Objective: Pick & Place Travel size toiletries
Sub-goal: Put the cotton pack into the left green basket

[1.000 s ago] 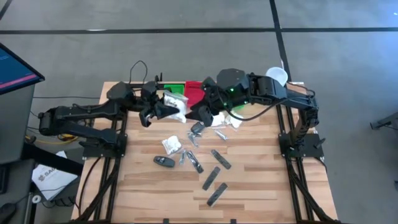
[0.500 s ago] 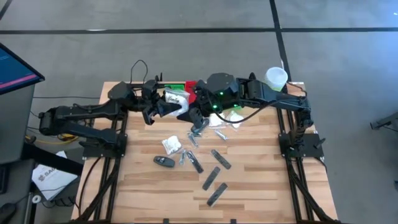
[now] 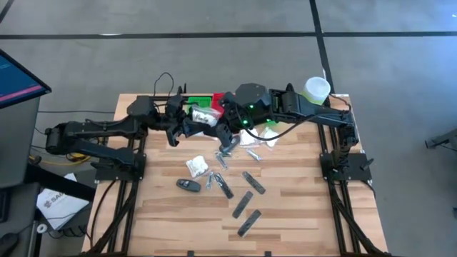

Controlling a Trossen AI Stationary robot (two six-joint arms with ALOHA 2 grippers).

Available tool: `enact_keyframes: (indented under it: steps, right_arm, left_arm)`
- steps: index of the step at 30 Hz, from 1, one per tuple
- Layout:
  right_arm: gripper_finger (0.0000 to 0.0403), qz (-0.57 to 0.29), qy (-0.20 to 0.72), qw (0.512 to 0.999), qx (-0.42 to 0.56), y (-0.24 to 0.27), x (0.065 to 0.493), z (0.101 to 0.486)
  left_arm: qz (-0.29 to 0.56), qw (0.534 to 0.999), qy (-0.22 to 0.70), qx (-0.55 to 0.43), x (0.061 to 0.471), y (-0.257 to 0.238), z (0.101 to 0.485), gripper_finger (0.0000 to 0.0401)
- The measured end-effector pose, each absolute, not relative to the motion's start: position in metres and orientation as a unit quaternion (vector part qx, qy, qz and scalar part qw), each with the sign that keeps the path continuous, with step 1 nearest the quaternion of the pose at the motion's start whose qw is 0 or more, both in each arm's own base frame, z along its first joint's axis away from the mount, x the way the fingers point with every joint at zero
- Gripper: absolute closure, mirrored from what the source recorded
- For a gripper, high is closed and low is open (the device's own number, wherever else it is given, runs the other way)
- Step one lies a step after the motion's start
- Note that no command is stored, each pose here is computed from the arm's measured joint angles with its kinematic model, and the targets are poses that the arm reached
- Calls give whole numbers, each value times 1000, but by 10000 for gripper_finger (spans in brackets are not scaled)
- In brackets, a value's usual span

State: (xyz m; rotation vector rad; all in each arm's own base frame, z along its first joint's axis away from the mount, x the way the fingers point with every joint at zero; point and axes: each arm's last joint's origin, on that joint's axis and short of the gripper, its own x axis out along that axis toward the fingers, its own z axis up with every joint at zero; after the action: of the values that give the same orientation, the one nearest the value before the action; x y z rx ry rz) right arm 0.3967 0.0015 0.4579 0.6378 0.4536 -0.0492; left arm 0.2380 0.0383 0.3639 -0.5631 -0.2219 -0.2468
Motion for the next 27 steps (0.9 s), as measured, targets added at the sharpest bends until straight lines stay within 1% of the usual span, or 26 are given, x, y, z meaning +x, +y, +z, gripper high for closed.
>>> enact_keyframes:
  steps: [2,4,7,11,15,19,22,25,27]
  right_arm:
    - [306,-22,225,924,309,2,396,457]
    - [341,-18,227,925,304,2,396,457]
    - [373,-7,238,923,303,2,395,456]
    - [378,-3,249,921,299,3,394,454]
    - [382,-2,257,918,302,1,394,453]
    - [396,17,281,909,308,2,390,451]
    - [397,35,303,898,317,3,386,451]
    - [398,57,342,876,336,6,377,449]
    - [398,66,348,866,354,7,374,450]
  left_arm:
    - [-122,947,-108,-276,238,38,364,368]
    - [-122,947,-110,-275,238,38,364,368]
    - [-122,947,-108,-277,238,38,364,368]
    - [-124,947,-104,-277,239,38,363,363]
    - [-134,948,-99,-273,239,38,362,343]
    - [-144,948,-92,-269,239,37,361,313]
    - [-168,946,-85,-264,237,35,362,287]
    - [-190,944,-55,-264,237,34,358,258]
    - [-196,945,-33,-261,237,33,355,240]
